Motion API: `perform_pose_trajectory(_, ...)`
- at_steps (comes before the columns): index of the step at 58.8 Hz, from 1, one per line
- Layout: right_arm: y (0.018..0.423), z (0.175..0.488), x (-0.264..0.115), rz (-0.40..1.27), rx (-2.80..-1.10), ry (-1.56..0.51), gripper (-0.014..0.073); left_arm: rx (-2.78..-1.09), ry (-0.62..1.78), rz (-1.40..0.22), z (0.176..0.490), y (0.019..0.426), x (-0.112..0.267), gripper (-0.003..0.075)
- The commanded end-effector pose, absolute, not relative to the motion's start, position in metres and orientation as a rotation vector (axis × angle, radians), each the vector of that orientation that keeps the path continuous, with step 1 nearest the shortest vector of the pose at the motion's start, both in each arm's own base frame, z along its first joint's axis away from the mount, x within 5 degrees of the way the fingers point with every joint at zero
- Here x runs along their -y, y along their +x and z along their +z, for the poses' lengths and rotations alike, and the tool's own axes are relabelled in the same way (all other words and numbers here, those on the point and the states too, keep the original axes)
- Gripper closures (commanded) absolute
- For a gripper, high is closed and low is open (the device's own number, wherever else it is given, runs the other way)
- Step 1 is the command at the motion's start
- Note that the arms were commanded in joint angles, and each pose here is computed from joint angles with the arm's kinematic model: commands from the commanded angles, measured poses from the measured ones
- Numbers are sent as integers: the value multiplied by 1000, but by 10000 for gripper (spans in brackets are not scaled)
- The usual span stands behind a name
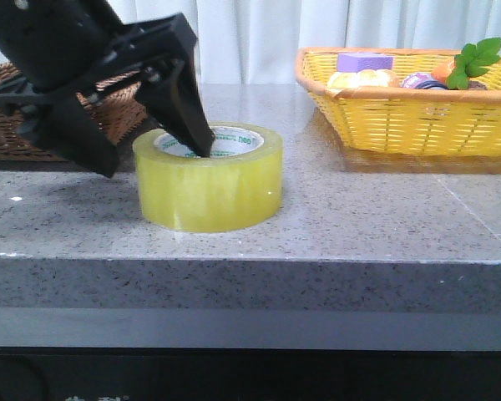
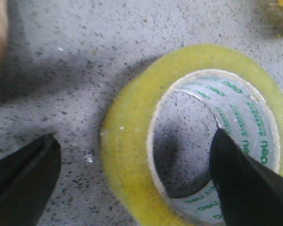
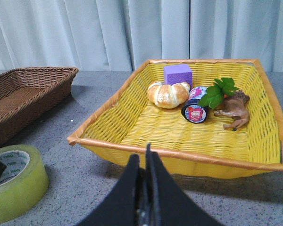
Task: Transfer tape with both arms
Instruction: 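Lower the left gripper into the tape roll's hole and grip its rim, then lift the tape roll with the left gripper and lower it into the brown basket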
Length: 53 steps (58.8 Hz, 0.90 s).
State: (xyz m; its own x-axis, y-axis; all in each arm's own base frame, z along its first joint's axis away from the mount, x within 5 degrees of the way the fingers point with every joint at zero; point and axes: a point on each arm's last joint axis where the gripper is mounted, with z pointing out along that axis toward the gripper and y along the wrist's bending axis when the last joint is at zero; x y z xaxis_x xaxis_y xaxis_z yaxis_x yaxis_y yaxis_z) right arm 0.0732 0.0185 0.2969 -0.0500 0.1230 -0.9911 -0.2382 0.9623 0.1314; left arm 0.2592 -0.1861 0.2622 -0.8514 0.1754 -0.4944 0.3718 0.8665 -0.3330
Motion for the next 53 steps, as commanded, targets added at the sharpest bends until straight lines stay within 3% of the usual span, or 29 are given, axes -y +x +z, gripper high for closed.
perform_pose_trajectory(1,73,313,-17,286,-1482,-82,685,-2473,371,-648,285,260,192,187)
perform_pose_trajectory(12,73,313,-17,286,-1482,-82,685,-2471,379,-642,285,259,192,502)
perform_pose_trajectory(20,73,313,-17,286,-1482,-82,685,-2471,380,-640,285,259,192,658)
perform_pose_trajectory(34,73,313,-17,286,-1482,-82,685,-2426,385,-661,303,251,187,677)
perform_pose_trajectory(43,73,314,-17,286,-1474,-82,685,-2280,407,-677,347,241,179,677)
perform_pose_trajectory(53,73,314,-17,286,-1469,-81,685,-2074,441,-527,395,249,161,677)
